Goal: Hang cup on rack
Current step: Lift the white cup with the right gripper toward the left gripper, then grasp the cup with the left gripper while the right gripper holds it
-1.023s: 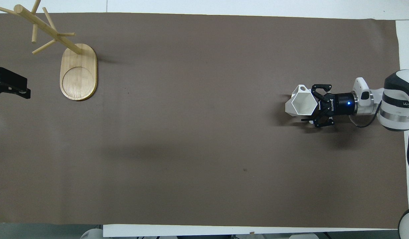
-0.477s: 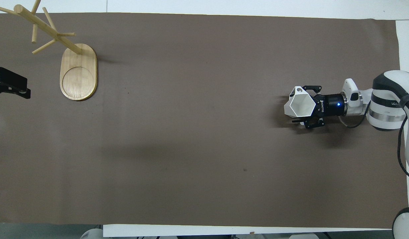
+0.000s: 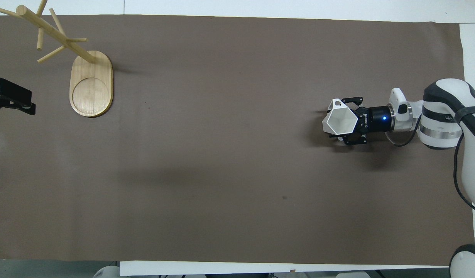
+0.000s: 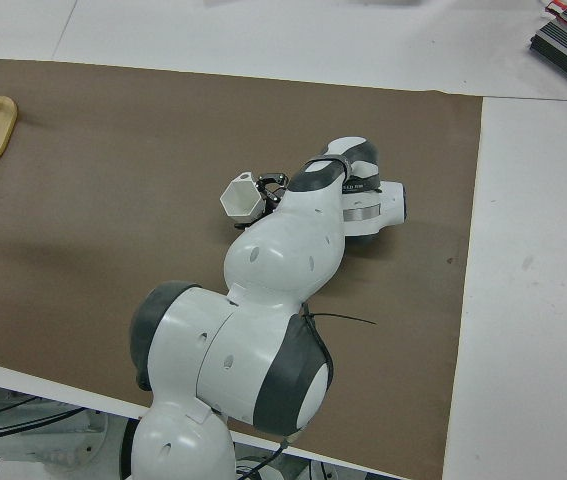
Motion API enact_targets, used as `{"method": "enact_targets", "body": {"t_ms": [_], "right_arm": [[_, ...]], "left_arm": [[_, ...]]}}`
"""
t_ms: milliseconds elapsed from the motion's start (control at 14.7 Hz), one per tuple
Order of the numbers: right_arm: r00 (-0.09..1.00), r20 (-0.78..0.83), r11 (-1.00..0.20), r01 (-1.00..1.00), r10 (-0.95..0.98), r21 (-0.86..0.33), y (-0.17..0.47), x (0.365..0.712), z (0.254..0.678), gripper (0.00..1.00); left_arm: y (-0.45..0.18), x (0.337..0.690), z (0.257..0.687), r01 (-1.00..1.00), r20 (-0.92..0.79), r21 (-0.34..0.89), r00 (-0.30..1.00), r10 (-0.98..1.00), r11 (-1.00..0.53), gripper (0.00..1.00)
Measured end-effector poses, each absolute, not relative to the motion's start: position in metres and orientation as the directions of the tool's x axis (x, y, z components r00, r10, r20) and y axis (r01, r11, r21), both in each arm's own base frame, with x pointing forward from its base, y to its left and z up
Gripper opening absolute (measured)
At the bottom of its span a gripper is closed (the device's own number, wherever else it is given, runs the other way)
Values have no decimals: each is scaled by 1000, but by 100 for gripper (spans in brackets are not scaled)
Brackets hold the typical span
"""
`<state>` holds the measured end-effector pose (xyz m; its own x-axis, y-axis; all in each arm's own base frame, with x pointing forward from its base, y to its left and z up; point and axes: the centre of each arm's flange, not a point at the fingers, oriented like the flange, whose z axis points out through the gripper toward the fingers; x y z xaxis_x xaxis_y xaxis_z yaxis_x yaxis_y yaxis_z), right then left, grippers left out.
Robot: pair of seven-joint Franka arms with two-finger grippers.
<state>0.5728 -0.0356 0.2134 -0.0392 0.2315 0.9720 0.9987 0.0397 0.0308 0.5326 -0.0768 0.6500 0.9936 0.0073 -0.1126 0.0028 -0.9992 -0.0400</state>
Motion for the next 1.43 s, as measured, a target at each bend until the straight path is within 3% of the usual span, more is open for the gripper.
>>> {"method": "enact_targets", "body": {"t_ms": [341, 545, 750, 1023, 1432], "right_arm": [[56, 963, -38, 998, 265, -48, 107, 603, 297, 78], [73, 960, -72, 996, 269, -56, 204, 594, 304, 78], [81, 952, -112, 992, 295, -50, 267, 576, 300, 78], [78, 931, -181, 983, 357, -13, 314, 560, 313, 78], [74, 930, -209, 978, 360, 3, 311, 563, 329, 78]], "left_arm": [[-100, 527, 648, -42, -122, -37, 992, -37, -998, 100], [-150, 528, 640, -35, -3, 13, 999, -35, -999, 100], [-224, 520, 609, 136, 116, 106, 982, 148, -985, 100], [-302, 499, 564, 192, 73, 141, 976, 204, -971, 100], [-340, 504, 513, 217, 56, 148, 972, 227, -965, 99]]}}
